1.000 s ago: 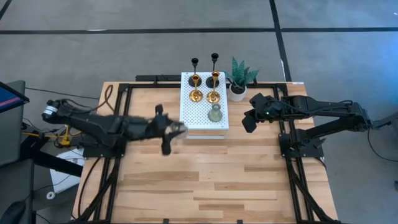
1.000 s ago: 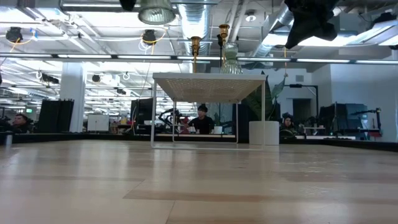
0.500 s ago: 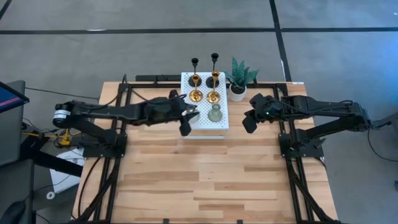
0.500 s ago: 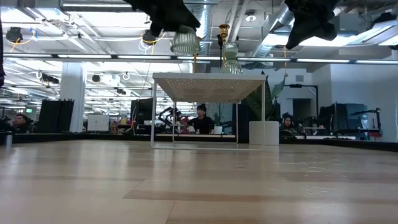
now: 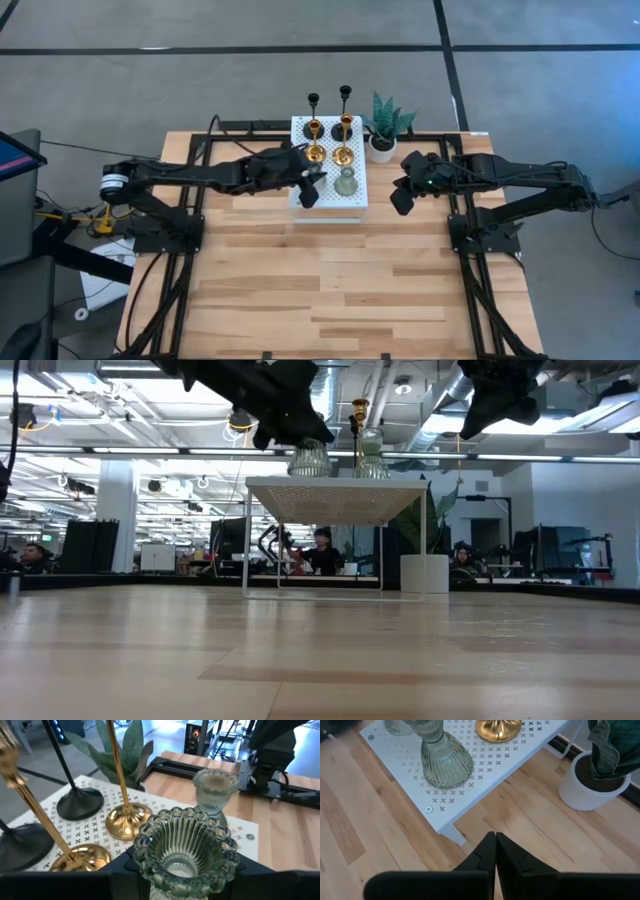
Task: Pick & Place candle stick holders
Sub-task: Align the green glass candle holder with the other green glass candle holder on the shelf
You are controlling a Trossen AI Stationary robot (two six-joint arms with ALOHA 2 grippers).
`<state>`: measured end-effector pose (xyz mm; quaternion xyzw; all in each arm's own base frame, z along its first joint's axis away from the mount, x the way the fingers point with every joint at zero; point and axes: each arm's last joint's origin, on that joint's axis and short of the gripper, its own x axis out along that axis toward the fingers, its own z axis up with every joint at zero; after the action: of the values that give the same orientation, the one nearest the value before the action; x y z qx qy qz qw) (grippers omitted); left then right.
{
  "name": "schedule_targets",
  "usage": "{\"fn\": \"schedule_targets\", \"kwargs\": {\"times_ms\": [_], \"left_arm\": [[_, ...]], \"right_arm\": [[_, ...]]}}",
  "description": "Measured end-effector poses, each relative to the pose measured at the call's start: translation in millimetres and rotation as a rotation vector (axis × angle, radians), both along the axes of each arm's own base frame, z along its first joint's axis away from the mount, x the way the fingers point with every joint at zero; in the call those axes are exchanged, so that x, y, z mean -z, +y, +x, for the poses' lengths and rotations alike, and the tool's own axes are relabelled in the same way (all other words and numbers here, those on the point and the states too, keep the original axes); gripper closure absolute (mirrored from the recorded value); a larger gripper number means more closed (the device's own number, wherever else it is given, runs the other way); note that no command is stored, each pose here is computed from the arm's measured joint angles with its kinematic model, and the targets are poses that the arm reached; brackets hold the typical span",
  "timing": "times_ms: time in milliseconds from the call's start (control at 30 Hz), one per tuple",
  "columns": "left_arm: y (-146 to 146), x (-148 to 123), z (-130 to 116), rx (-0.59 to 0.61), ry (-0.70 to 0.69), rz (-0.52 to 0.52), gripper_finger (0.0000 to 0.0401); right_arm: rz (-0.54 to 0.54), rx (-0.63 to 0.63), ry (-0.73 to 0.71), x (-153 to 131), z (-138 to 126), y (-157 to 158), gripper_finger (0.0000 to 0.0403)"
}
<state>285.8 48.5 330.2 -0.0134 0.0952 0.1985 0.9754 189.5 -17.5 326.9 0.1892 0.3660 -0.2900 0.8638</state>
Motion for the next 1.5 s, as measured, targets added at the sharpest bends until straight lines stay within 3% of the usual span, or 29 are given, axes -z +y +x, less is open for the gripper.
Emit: {"fn": "schedule_targets", "kwargs": {"times_ms": [900,1500], "left_arm": [[5,19,15,-0.032,0.018,-0.104,0.0272],[4,20,15,-0.032,0.022,-0.124,0.0198]], "right_arm": [[-0.009,-0.013,0.020,1,-1,0,0.0403],[-0.007,-0.014,0.031,1,-2,0,0.0403]]}}
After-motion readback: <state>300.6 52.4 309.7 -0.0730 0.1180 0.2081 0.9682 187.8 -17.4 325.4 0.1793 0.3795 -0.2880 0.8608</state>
